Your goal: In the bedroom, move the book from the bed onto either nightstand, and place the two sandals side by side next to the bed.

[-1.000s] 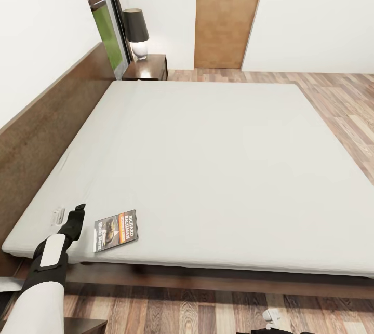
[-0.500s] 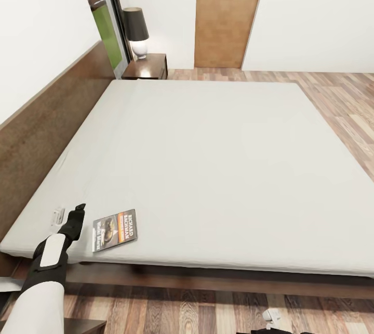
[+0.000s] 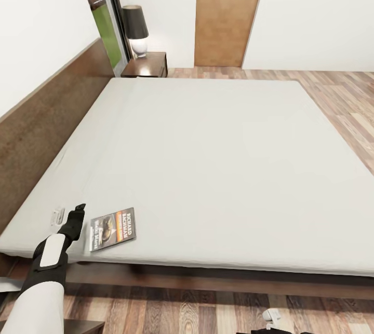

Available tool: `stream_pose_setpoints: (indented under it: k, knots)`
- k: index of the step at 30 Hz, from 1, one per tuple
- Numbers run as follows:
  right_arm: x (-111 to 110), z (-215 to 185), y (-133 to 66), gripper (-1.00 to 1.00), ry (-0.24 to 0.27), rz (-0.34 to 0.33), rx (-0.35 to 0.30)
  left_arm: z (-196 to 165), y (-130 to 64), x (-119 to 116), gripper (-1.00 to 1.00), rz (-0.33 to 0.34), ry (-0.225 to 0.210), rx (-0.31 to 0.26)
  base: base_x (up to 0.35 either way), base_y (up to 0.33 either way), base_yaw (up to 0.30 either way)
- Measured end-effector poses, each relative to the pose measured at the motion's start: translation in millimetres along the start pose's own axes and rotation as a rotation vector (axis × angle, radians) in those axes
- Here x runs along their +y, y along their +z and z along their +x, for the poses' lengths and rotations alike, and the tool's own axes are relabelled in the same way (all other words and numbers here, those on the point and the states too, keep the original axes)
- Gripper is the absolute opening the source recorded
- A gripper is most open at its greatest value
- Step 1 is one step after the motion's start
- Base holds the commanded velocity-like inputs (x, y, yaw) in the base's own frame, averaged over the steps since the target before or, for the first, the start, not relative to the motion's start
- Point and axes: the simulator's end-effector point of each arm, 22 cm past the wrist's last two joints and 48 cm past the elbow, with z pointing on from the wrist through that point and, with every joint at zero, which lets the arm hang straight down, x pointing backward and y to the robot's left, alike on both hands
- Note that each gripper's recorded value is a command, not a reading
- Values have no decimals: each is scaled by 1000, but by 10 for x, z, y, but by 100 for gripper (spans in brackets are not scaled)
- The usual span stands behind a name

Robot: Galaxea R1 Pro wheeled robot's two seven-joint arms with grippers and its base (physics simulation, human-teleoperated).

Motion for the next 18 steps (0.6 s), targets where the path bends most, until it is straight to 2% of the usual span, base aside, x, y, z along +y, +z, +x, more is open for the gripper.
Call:
stream_pose_setpoints:
  k: [18]
  knots:
    - [-121, 2, 114, 100, 0, 0, 0, 55, 117, 101, 100, 1, 0, 0, 0, 0, 0]
